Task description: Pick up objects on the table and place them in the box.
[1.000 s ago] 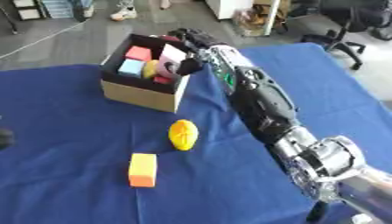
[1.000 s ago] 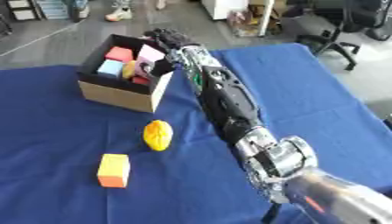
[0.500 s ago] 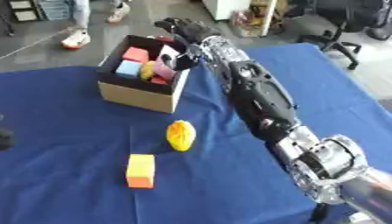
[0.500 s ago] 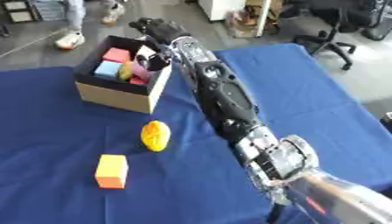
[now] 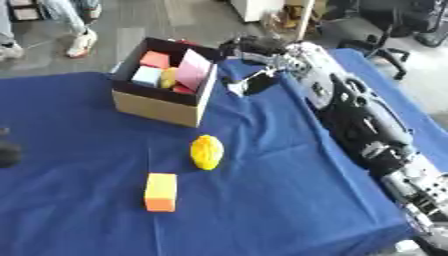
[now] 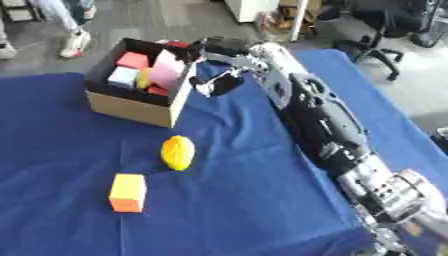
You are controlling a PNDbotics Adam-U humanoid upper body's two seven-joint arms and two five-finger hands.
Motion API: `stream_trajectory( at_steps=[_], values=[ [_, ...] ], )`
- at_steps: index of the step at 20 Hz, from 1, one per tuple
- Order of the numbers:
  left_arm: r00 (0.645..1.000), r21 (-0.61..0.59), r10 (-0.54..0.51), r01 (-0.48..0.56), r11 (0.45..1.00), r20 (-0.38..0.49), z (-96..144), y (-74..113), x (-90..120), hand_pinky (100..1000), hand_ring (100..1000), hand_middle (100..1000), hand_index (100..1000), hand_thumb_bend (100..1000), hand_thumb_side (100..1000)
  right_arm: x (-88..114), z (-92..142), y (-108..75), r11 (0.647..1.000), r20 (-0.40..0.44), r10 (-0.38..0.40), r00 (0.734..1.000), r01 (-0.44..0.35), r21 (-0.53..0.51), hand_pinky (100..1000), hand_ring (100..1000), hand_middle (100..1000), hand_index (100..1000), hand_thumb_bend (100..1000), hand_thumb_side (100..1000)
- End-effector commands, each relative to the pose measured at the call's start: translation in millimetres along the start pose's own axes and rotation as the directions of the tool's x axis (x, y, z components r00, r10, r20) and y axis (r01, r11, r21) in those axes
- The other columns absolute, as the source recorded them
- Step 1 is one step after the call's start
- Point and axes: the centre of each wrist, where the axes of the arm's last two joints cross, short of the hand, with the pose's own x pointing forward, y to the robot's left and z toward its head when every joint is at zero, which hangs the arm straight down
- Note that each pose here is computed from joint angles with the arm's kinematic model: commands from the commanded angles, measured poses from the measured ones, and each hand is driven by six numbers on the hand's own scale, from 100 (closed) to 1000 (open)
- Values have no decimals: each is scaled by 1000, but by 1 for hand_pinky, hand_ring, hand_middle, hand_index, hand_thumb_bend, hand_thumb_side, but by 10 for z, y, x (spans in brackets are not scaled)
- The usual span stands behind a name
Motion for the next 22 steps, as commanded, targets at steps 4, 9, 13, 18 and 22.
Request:
stream_trajectory(
  at_steps=[4,9,13,18,22],
  values=[
    [1000,1,-25,25,1000,18,-2,68,59,777,682,640,865,100,734,138,-229,225,978,73,-47,996,31,204,879,822,786,941,100,465],
    [1000,-1,-22,22,1000,17,-1,60,54,778,683,641,866,100,738,157,-409,507,953,77,-52,996,26,301,880,824,789,943,100,482],
    [1000,-5,-19,19,1000,18,-5,50,55,779,684,642,866,100,741,152,-442,601,951,72,-48,996,23,308,878,822,785,939,100,448],
    [1000,-6,-20,20,1000,17,-5,48,55,780,684,642,866,100,741,147,-465,663,951,72,-48,996,24,307,877,821,783,938,100,454],
    [1000,-6,-19,19,1000,16,-5,48,54,780,684,642,866,100,742,151,-492,708,940,82,-45,996,15,340,881,826,788,940,100,460]
  ],
)
